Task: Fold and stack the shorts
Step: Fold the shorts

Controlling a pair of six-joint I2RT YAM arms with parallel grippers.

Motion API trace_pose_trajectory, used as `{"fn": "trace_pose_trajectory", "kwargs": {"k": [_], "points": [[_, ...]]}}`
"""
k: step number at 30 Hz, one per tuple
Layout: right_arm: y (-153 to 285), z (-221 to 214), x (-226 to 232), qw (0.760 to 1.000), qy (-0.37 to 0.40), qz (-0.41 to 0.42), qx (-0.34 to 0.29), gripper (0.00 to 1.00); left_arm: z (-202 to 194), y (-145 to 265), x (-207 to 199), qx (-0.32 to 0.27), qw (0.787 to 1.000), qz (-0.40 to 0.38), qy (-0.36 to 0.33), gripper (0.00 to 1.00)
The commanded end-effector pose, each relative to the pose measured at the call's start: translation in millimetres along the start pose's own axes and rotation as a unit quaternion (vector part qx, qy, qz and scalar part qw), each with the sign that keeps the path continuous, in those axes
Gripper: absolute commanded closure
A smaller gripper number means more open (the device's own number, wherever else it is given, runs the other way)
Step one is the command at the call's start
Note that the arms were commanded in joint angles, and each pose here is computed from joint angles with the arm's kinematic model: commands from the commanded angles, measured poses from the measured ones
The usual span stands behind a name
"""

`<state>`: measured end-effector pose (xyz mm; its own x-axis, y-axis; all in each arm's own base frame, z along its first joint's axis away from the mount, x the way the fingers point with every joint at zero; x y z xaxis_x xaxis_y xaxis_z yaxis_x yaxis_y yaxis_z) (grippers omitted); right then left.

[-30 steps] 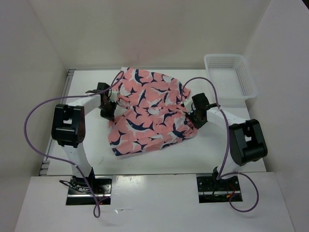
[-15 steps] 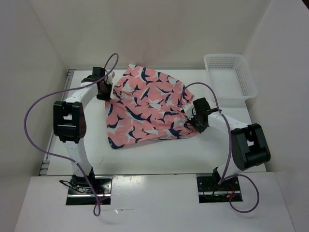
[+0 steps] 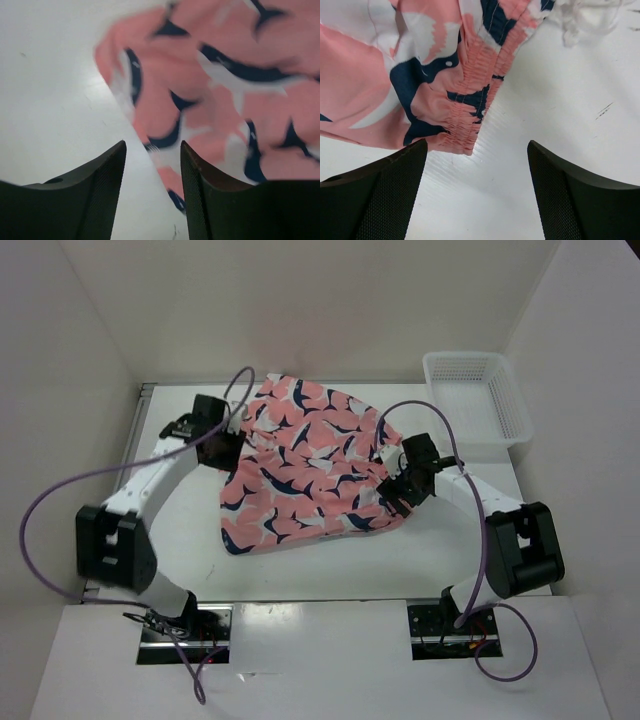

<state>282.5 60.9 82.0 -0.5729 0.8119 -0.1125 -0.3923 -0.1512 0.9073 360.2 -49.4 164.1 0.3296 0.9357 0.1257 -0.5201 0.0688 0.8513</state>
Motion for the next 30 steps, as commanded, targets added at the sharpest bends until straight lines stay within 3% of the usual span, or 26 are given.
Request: {"fn": "trace_pose_trajectory", "kwargs": {"k": [1, 4, 11, 21, 24, 25, 28, 30], "points": [[17, 24, 0, 0.999, -0.007, 0.003, -0.048, 0.14, -83, 40, -71, 0.077, 0.991, -0.071, -0.083, 0.44], [19, 27, -6, 0.999, 0.016, -0.009, -0.049, 0.14, -141, 47, -98, 0.109, 0.979, -0.083, -0.148, 0.43], [26, 31, -13, 0.996, 0.072, -0.016, -0.043, 0.14, -188, 38, -116, 0.171, 0.958, -0.095, -0.212, 0.39], [40, 8, -4, 0.991, 0.133, 0.006, -0.026, 0.14, -196, -7, -106, 0.168, 0.957, -0.015, -0.236, 0.37], [38, 2, 3, 0.989, 0.146, 0.021, -0.021, 0.16, -183, -25, -104, 0.157, 0.96, 0.009, -0.232, 0.48], [38, 1, 3, 0.987, 0.158, 0.023, -0.017, 0.16, -180, -30, -104, 0.171, 0.958, 0.01, -0.23, 0.63], [26, -13, 22, 0.977, 0.211, 0.035, 0.007, 0.16, -165, -27, -114, 0.174, 0.96, -0.031, -0.218, 0.89], [21, -11, 37, 0.969, 0.244, 0.039, 0.005, 0.16, -163, -23, -115, 0.168, 0.961, -0.037, -0.216, 0.95]]}}
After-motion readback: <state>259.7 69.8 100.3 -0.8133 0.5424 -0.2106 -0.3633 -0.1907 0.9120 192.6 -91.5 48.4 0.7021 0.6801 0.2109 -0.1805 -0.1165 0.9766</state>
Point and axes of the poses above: each gripper's point midway between its finger pads, its own y axis back along the fingers, its own x axis along the line the jaws close on, z = x × y, the point moved 4 cm from there along y, back along the fingers, and after that the axes turned 9 degrees about -y, right-handed, at the moved point
